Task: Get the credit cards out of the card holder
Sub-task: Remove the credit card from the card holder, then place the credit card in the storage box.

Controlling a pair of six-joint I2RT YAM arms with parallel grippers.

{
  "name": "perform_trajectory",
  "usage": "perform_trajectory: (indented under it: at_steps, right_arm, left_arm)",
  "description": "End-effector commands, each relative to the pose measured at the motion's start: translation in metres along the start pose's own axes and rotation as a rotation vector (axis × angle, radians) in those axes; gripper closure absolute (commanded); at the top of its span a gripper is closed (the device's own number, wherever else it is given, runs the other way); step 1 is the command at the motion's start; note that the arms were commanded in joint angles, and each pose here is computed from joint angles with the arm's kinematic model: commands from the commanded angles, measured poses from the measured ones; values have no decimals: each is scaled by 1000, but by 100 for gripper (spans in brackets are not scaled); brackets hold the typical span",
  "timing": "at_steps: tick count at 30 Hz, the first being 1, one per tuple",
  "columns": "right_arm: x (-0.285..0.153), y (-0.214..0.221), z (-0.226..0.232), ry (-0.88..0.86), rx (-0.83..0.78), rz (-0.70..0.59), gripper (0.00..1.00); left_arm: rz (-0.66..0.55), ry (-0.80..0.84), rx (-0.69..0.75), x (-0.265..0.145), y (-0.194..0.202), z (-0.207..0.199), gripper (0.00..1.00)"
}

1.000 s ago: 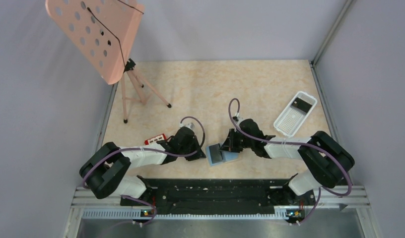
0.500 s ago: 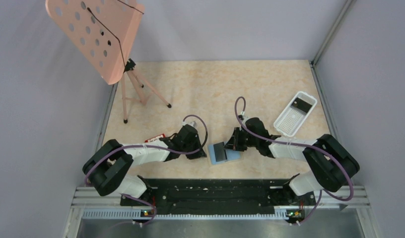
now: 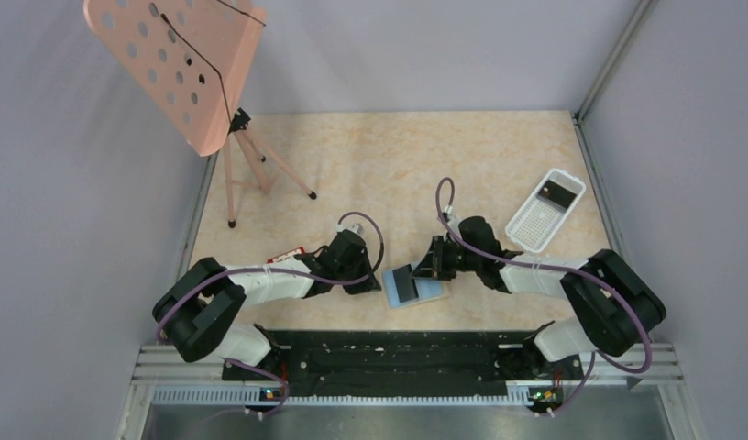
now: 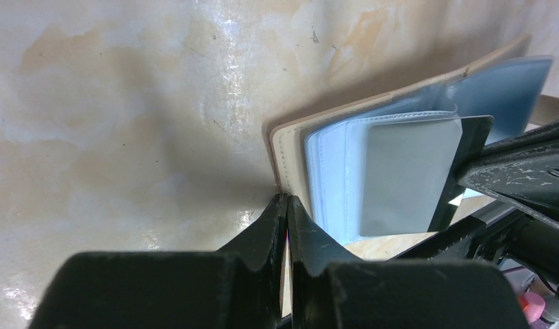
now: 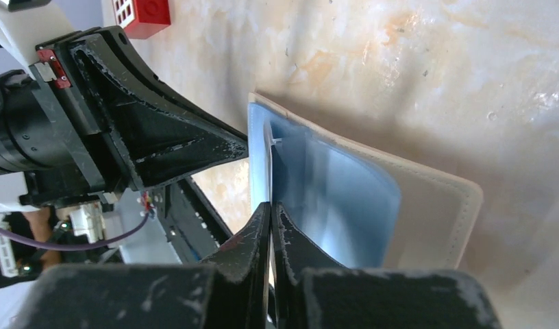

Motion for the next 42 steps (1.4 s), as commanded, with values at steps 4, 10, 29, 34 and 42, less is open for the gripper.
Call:
perform_trajectory:
  at_steps: [4, 10, 29, 34, 42]
  right_arm:
    - [-6, -9, 2, -63, 7, -46, 100]
    - [-12, -10, -2, -33, 29, -50, 100]
    - [-75, -57, 32, 118, 174, -246, 100]
    - [-79, -63, 42, 99, 364, -276, 100]
    - [-80, -67, 51, 28, 443, -271, 100]
  left_arm:
    - [-29, -167, 39, 1, -1, 24, 91]
    - [-25, -178, 39, 1, -1, 26, 91]
    - [-212, 240, 358, -82, -30, -63, 67]
    - [-290, 419, 845, -93, -17, -76, 60]
    - [-598, 500, 1314, -100, 2, -85, 48]
Point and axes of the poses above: each gripper's point midway between its finger pads, its own x axis out along the fingers, its own z axis along the line the jaws close on, y = z × x, the point moved 9 cm from there along -x, back along the fingers, and after that the axes turned 15 degrees about -x, right-handed, at the moved point
